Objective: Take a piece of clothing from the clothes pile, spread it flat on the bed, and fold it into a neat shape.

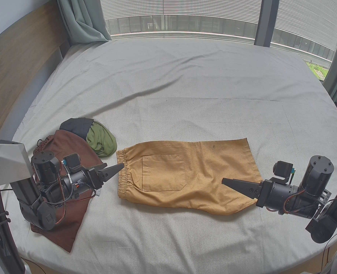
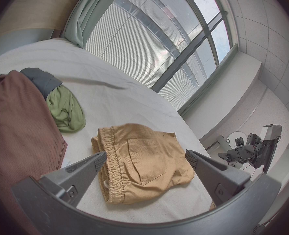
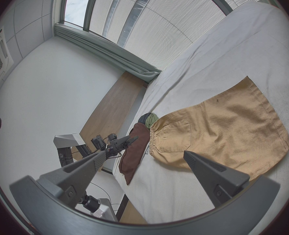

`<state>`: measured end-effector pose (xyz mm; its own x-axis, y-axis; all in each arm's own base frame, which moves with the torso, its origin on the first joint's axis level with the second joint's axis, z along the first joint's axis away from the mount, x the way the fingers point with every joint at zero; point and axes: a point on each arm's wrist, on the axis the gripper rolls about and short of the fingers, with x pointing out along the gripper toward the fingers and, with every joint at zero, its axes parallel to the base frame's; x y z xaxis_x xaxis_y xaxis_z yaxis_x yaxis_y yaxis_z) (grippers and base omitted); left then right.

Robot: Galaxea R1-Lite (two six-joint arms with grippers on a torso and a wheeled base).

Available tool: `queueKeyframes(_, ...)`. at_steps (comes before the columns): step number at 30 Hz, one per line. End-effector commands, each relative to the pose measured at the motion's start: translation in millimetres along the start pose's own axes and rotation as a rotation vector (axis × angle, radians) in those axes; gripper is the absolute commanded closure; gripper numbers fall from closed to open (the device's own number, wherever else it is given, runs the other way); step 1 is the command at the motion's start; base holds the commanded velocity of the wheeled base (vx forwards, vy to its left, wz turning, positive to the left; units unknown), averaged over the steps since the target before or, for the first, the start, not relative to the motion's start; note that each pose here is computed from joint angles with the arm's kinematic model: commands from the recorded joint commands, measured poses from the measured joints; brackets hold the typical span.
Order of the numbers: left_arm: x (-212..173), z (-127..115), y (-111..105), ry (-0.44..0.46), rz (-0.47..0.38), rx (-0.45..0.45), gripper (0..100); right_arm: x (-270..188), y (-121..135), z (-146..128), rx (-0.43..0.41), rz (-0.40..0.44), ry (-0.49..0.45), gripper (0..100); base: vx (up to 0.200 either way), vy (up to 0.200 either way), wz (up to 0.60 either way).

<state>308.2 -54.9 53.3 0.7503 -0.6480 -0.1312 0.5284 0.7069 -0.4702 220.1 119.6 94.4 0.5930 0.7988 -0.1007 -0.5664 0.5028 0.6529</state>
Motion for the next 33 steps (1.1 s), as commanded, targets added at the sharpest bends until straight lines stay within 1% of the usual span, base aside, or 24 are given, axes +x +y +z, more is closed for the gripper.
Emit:
queueKeyframes(1,4.3,-17.0,10.7,0.052,0.024,-0.038,0,1.2,-2.4,-1.5,0.005,-0.007,0.007,0,0.000,0.000,0.00)
queueKeyframes(7,9.2,-32.5,21.5,0.094,0.043,-0.065,0,2.8,-5.2,-3.8,0.010,-0.015,0.016,0,0.000,0.000,0.00)
queueKeyframes(13,11.5,-43.9,26.2,0.127,0.053,-0.087,0,1.9,-8.3,-2.8,0.014,-0.025,0.012,0,0.000,0.000,0.00)
queueKeyframes(17,15.4,-57.6,33.0,0.163,0.065,-0.109,0,2.9,-10.0,-4.3,0.018,-0.030,0.019,0,0.000,0.000,0.00)
queueKeyframes(26,21.6,-69.8,39.0,0.188,0.077,-0.145,0,3.5,-11.2,-5.2,0.021,-0.033,0.023,0,0.000,0.000,0.00)
queueKeyframes(29,27.5,-73.9,36.6,0.193,0.077,-0.198,0,3.5,-11.3,-6.0,0.020,-0.034,0.026,0,0.000,0.000,0.00)
queueKeyframes(33,30.9,-77.4,37.7,0.192,0.094,-0.213,0,3.8,-11.9,-6.5,0.022,-0.036,0.028,0,0.000,0.000,0.00)
